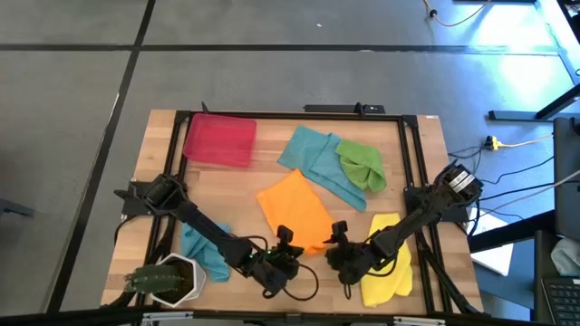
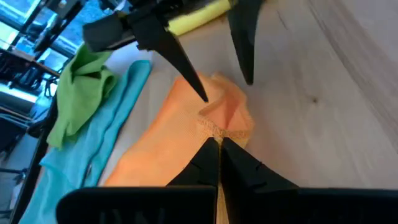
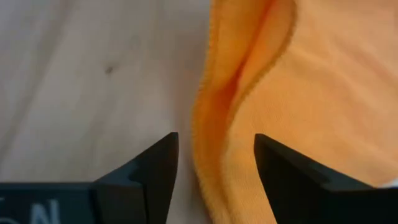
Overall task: Roll microfiber towels into tight, uniform cylinder then place into a basket
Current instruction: Fold the orange microfiber towel
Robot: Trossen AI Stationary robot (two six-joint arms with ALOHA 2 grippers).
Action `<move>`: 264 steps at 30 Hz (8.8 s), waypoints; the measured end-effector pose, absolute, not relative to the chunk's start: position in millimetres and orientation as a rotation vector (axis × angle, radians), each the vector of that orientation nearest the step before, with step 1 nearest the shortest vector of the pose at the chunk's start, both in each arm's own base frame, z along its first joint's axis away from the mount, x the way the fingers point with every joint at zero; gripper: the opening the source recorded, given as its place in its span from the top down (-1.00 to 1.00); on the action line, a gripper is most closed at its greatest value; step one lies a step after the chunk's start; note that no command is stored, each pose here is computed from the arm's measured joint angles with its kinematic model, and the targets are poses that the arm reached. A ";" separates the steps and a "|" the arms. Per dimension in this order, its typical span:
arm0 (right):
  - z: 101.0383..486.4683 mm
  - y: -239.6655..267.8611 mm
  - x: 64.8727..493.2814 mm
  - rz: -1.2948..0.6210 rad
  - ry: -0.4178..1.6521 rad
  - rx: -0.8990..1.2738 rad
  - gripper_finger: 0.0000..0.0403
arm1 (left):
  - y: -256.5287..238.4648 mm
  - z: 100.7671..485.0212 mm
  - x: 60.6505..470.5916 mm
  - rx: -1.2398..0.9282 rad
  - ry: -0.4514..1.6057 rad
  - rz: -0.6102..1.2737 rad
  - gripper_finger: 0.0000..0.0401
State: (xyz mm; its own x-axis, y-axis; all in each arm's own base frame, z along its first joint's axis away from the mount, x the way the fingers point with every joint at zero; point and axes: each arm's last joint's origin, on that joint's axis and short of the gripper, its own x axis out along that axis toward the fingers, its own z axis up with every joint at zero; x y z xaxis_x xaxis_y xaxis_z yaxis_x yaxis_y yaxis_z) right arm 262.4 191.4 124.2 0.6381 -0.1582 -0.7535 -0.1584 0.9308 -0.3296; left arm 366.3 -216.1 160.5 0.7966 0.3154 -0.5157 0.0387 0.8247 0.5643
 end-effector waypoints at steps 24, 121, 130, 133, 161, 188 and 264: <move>111.8 176.1 249.8 -0.252 0.966 -0.452 0.41 | -227.1 187.7 348.9 0.640 0.556 0.291 1.00; 163.5 127.9 297.5 0.237 0.941 0.038 0.88 | -176.2 239.2 340.9 0.630 0.593 0.468 1.00; 211.1 112.3 271.9 0.109 0.876 -0.024 0.97 | -173.2 242.7 340.0 0.691 0.575 0.557 1.00; 238.8 104.2 258.3 0.051 0.823 -0.037 0.98 | -171.6 250.5 339.1 0.709 0.550 0.595 1.00; 338.5 118.7 231.6 0.341 0.756 0.104 0.97 | -223.8 324.9 293.5 0.427 0.201 0.480 1.00; 241.3 46.5 303.4 -0.310 1.148 -0.237 0.97 | -91.9 235.8 320.8 0.360 0.657 0.747 1.00; 222.3 14.4 254.0 0.009 1.053 0.096 0.97 | -82.0 211.5 331.0 0.070 0.705 0.381 1.00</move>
State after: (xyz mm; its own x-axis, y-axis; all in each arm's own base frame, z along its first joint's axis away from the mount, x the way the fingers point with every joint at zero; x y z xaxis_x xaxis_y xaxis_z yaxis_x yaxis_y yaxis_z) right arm 254.0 14.4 222.3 0.4956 0.0538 -0.8669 0.0383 0.9958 0.0837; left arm 331.0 -82.0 211.5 0.6958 0.3642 -0.6191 -0.3175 0.9291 0.1897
